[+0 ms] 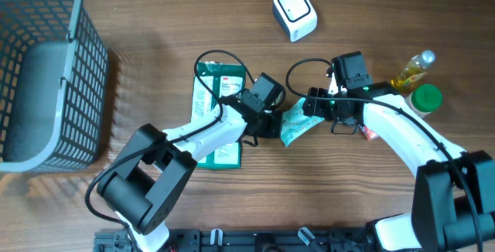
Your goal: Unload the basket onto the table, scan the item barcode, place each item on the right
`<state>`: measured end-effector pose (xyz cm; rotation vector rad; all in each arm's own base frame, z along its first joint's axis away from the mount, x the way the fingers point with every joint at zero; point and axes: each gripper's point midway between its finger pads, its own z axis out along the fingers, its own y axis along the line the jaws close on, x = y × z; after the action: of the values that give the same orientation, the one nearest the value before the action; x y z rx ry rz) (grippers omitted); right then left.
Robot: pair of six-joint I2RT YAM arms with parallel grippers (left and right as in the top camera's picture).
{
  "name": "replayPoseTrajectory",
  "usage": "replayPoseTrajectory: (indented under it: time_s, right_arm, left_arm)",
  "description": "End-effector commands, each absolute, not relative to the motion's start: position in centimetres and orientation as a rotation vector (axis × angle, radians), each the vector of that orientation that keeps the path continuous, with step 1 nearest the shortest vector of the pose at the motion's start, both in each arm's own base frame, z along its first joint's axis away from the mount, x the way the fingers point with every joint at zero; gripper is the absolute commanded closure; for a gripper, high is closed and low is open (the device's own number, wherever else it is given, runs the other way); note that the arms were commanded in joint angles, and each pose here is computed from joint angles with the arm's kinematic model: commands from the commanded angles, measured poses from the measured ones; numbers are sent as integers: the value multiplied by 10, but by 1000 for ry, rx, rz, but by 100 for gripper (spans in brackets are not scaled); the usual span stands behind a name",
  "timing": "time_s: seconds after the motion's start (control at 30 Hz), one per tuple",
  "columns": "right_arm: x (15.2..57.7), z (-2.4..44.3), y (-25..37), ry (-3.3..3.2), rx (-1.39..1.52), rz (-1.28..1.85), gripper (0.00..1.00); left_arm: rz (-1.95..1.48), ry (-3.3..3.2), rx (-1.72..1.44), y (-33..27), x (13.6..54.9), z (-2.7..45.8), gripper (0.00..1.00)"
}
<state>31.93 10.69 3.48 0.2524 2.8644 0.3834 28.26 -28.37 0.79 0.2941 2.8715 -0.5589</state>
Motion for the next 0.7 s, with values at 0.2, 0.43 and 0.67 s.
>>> replayPoseTrajectory:
  time_s: [0.2,0.43,0.67]
  right_arm:
    - [323,19,104,2882,234,352,20]
    - [324,11,104,2894,231,348,20]
    - [333,23,111,2843,182,402,20]
  left_arm:
    - [-489,2937,272,-277,277,-22,96]
    - [-464,2940,268,-275,278,-29,96]
    - [-477,2907,239,-269,289,12,96]
